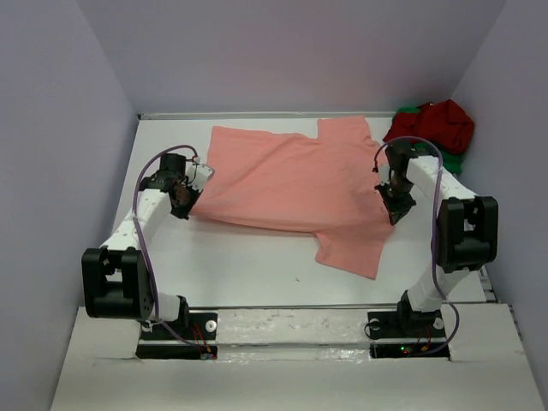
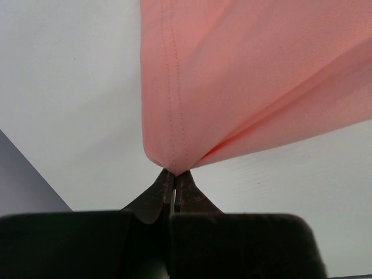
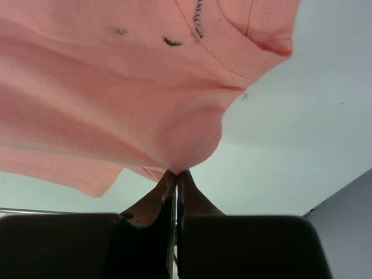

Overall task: Fold and stack the t-shirts
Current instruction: Grap the side of the flattened tshirt closest away from the robot with both arms, then fold the flattened tshirt in 1/3 of the way

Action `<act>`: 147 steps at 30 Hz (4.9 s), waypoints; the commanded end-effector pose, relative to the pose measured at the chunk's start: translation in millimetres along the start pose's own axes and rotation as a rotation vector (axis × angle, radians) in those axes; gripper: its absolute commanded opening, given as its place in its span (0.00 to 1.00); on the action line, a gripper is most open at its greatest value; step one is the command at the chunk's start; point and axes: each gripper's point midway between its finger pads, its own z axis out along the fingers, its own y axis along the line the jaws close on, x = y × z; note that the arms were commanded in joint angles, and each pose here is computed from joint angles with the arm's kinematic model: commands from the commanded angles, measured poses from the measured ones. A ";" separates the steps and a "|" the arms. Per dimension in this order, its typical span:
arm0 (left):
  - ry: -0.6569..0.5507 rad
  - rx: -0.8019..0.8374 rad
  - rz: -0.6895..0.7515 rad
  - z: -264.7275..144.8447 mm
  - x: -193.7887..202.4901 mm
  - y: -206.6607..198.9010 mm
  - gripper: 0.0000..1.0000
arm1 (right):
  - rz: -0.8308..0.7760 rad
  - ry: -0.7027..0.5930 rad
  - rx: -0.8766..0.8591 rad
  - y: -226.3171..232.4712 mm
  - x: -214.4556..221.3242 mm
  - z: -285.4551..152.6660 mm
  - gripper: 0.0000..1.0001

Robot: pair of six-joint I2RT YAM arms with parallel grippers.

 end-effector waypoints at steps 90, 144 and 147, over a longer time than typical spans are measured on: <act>0.066 -0.188 -0.008 72.0 -64.9 35.9 0.00 | 0.094 -0.154 0.185 -61.6 -146.7 23.0 0.69; -0.179 -0.371 -0.036 3.6 -103.0 53.4 0.99 | -0.151 -0.374 -0.052 1.3 -40.7 -108.3 1.00; -0.207 -0.288 -0.063 -1.4 -98.5 45.3 0.99 | -0.172 -0.408 -0.108 14.6 -31.1 -113.1 1.00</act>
